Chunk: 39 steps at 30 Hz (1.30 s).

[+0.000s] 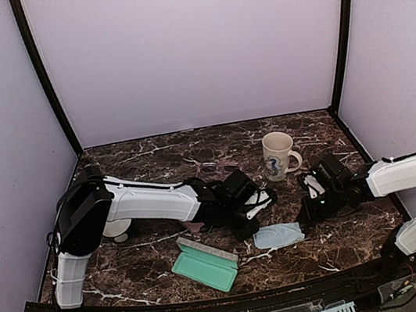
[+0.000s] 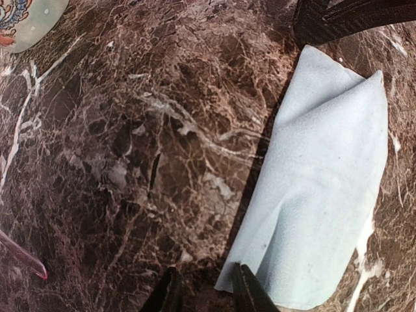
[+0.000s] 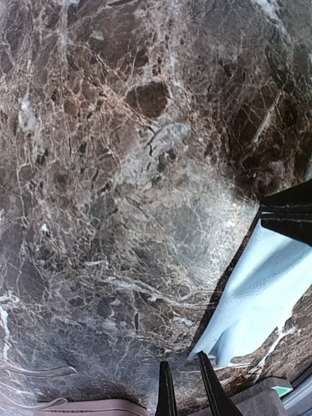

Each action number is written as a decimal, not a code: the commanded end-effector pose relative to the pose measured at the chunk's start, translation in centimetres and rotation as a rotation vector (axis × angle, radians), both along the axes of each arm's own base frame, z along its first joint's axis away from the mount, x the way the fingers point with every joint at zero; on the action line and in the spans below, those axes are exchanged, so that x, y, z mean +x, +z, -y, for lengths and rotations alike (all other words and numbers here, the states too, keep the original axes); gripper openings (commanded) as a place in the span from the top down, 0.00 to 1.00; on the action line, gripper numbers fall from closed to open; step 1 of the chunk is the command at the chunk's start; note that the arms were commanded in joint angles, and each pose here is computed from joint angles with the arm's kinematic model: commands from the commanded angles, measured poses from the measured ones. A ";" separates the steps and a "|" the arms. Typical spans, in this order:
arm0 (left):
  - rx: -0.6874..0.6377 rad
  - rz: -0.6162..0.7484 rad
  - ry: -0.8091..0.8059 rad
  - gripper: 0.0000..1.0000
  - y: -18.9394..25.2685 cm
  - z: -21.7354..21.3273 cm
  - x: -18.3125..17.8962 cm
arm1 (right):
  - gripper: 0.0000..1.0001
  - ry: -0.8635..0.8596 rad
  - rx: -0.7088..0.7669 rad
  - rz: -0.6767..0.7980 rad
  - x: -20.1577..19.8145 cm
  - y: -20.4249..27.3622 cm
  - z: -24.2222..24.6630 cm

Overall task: Organize the sunglasses
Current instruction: Smooth out the folded cleaning cloth at the center of the board.

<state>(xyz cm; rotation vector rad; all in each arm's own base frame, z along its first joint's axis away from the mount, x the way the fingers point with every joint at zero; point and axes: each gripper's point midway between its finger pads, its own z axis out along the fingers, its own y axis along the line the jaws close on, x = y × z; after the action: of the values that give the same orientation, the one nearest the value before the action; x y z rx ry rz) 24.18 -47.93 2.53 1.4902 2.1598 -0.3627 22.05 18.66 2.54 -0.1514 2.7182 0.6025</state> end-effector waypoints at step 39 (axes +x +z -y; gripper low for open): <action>0.001 0.004 -0.008 0.71 0.3 0.2 0.1 | 0.90 0.007 0.091 -0.027 -0.8 -0.8 -0.9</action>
<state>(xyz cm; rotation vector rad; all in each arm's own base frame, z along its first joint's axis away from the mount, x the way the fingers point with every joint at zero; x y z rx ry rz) 24.18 -47.94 2.53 1.4904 2.1592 -0.3628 20.98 19.45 1.87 -0.1464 2.7235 0.7171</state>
